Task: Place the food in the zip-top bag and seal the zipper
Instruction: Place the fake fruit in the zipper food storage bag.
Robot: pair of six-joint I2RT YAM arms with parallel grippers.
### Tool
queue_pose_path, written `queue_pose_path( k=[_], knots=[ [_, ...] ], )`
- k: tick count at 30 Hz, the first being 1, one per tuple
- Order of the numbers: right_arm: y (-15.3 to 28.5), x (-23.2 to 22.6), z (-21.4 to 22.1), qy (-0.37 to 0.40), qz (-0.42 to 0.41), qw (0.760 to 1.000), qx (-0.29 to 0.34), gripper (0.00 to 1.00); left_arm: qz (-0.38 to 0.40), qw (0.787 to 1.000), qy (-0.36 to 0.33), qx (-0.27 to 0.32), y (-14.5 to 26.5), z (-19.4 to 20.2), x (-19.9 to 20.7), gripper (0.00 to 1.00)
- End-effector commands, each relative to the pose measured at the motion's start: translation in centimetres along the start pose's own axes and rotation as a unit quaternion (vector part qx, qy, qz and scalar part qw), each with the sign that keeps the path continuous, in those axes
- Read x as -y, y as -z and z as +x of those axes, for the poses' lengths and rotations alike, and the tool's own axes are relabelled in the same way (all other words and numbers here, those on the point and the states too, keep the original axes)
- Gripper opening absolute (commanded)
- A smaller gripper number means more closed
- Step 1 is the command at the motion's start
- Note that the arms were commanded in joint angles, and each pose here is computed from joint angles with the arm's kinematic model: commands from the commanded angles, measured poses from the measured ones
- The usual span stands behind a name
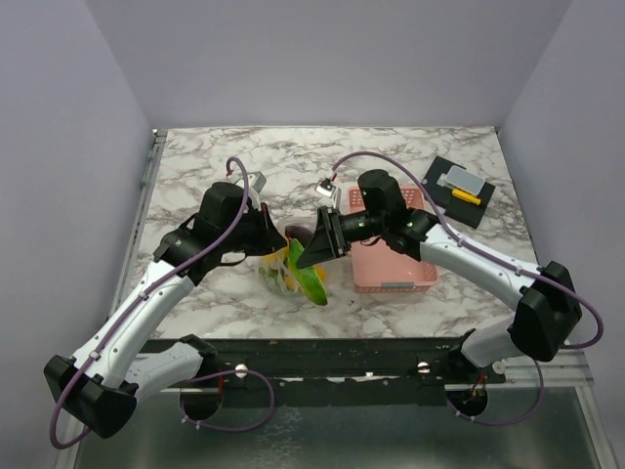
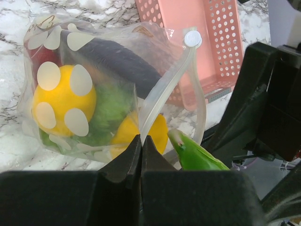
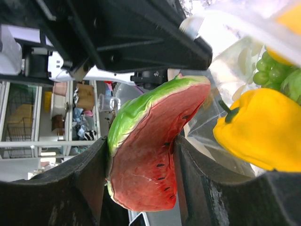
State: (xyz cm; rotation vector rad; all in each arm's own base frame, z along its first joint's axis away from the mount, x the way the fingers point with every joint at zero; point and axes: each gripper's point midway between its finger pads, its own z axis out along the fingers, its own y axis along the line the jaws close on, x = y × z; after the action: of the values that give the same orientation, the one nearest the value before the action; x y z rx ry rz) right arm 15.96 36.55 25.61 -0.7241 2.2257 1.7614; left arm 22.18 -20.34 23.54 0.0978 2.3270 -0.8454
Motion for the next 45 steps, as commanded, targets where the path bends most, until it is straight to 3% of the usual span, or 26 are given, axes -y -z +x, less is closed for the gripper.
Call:
queue_pose_path(
  k=[1, 7, 21, 34, 45],
  knots=[
    [-0.9, 0.2, -1.5, -0.048, 0.016, 0.999, 0.007, 0.33, 0.027, 0.999, -0.018, 0.003, 0.7, 0.2, 0.9, 0.0],
    [-1.9, 2.2, -2.4, -0.075, 0.045, 0.996, 0.013, 0.41, 0.029, 0.999, -0.024, 0.001, 1.1, 0.4, 0.9, 0.0],
    [-2.3, 5.9, -3.7, -0.098, 0.08, 0.991, 0.043, 0.74, 0.027, 0.999, -0.027, 0.001, 1.6, 0.8, 0.7, 0.0],
    [1.6, 5.7, -5.8, -0.029, 0.196, 0.975, 0.1, 0.78, 0.023, 1.0, -0.022, 0.003, 1.5, 0.5, 0.7, 0.0],
    [5.3, 2.3, -5.5, 0.029, 0.223, 0.967, 0.122, 0.77, 0.016, 1.0, -0.02, 0.005, 1.3, 0.2, 0.7, 0.0]
  ],
)
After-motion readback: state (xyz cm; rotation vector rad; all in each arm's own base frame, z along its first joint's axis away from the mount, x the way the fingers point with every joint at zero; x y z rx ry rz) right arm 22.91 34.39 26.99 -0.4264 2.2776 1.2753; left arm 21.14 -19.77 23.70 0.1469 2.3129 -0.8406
